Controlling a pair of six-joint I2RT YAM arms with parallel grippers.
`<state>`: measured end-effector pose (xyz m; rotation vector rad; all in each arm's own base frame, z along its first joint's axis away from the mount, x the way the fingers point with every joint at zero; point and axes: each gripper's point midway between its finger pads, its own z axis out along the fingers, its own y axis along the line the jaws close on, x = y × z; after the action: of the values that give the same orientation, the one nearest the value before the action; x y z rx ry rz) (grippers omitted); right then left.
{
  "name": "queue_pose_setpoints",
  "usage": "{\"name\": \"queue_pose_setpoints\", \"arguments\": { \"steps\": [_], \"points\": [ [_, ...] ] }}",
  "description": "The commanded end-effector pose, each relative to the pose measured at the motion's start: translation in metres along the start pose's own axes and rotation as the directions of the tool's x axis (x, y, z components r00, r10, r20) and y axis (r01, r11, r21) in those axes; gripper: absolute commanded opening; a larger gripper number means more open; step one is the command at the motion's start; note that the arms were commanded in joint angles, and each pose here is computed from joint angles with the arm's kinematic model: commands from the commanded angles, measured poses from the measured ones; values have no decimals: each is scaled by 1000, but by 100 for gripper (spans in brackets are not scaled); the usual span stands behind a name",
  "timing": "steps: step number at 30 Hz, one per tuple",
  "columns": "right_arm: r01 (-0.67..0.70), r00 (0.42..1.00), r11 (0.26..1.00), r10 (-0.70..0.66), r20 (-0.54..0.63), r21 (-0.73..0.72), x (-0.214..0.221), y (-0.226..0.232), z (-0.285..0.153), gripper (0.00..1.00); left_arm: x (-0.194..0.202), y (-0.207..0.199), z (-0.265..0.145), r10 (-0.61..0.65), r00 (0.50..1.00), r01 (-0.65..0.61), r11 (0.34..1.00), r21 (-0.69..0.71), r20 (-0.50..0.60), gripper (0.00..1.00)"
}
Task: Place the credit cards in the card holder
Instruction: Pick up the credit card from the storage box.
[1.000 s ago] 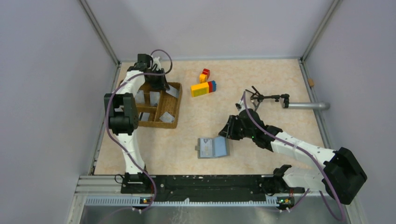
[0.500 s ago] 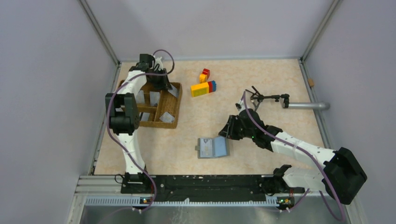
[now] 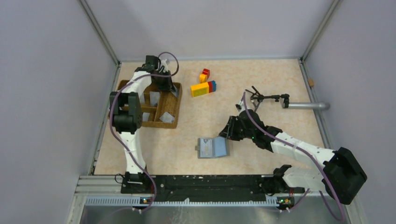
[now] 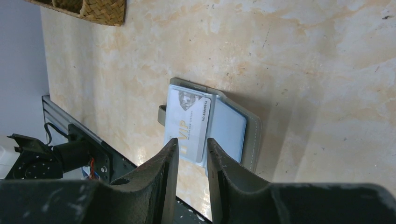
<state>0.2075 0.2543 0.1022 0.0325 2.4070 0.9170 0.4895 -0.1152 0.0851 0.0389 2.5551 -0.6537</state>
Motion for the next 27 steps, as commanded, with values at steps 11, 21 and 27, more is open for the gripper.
{"name": "queue_pose_setpoints", "arguments": {
  "steps": [11,21,27],
  "points": [
    [-14,1000,1000,14,27,-20,-8,4,0,28,-14,7,-7,25,998,-12,979,-202,61,5],
    [-16,999,1000,17,27,-19,-7,3,-1,28,-22,14,-25,38,994,-8,960,-281,99,0],
    [-17,999,1000,18,31,-18,-7,3,-2,28,-27,15,-35,57,992,-20,950,-311,112,0]
  ]
}}
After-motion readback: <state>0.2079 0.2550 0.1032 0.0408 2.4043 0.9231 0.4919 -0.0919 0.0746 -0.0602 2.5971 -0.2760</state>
